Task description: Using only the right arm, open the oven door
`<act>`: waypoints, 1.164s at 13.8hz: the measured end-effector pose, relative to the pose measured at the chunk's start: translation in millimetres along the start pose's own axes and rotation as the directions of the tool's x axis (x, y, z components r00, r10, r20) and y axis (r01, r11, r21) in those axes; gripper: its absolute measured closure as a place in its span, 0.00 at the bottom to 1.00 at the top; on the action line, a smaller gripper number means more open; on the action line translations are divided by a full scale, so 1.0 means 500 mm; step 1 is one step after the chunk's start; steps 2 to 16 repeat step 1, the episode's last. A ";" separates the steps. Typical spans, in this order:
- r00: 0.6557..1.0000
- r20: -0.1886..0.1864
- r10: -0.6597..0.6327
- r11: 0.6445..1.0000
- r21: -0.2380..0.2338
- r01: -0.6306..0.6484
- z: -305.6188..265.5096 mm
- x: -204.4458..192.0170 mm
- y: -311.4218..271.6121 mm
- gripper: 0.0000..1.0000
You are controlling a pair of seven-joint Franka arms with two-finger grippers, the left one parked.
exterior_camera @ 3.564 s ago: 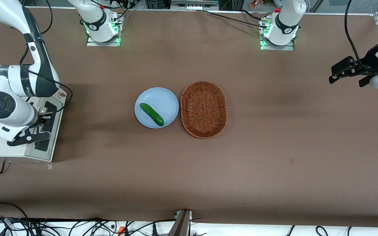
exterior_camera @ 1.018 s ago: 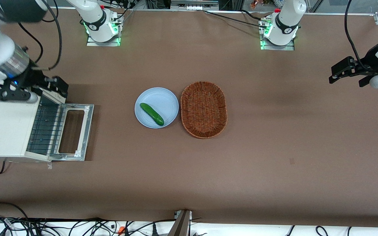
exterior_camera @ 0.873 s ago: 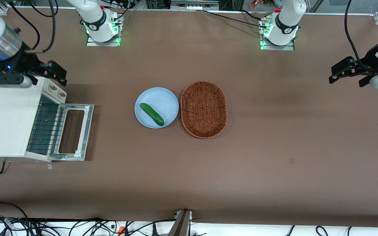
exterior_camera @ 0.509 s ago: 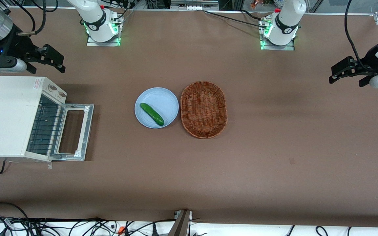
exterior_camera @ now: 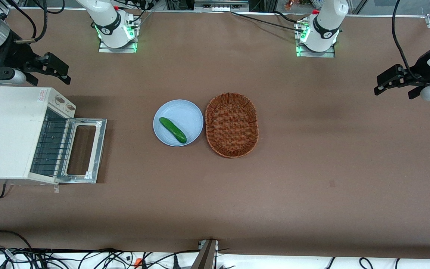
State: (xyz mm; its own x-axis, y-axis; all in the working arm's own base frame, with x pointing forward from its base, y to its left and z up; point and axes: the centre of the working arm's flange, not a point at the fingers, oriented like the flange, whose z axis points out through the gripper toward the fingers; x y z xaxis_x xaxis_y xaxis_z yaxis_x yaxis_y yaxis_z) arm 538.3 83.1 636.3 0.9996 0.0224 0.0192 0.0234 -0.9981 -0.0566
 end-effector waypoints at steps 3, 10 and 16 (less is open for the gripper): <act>1.000 0.000 -0.001 1.000 0.000 0.001 0.000 0.000 0.000 0.00; 1.000 0.000 -0.001 1.000 0.000 0.001 0.000 0.000 0.000 0.00; 1.000 0.000 -0.001 1.000 0.000 0.001 0.000 0.000 0.000 0.00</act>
